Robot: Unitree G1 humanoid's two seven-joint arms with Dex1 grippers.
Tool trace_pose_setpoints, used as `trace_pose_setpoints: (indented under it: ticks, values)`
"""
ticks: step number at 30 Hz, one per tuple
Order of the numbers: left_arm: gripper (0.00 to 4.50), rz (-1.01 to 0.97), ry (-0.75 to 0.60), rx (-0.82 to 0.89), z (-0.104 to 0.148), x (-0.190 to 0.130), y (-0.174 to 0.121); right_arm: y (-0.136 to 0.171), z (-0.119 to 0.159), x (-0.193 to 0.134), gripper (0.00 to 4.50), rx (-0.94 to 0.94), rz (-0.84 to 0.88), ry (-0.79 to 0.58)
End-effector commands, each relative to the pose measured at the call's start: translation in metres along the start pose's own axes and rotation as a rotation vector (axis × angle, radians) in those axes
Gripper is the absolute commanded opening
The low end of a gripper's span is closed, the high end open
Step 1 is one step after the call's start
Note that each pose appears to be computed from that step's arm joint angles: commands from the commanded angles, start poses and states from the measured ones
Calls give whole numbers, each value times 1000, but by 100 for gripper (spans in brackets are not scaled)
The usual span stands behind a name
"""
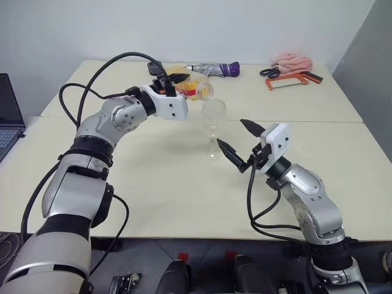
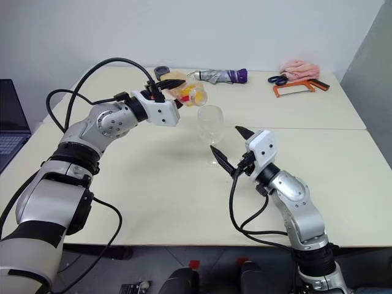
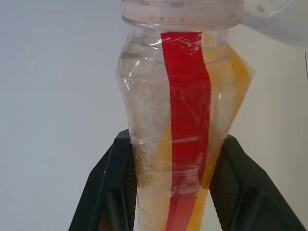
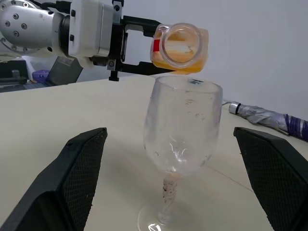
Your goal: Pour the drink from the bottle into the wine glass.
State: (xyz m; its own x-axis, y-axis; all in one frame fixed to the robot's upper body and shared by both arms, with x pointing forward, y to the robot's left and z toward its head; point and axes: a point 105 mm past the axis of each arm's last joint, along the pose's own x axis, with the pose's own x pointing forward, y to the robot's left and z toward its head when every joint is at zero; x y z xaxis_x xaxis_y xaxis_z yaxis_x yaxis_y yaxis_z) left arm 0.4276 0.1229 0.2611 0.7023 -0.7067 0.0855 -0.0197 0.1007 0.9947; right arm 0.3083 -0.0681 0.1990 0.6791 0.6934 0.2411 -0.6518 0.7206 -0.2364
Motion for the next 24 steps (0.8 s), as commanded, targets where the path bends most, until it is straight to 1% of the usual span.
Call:
trace_pose_setpoints:
  ticks: [1, 17, 24]
  values:
    - [167, 83, -23, 73, 6, 2, 31, -2, 14, -3, 450, -19, -5, -59]
    - [167, 95, -24, 196, 8, 6, 38, -7, 13, -3, 450, -20, -44, -51]
    - [167, 102, -26, 218, 9, 7, 40, -7, 10, -3, 450, -15, -52, -44]
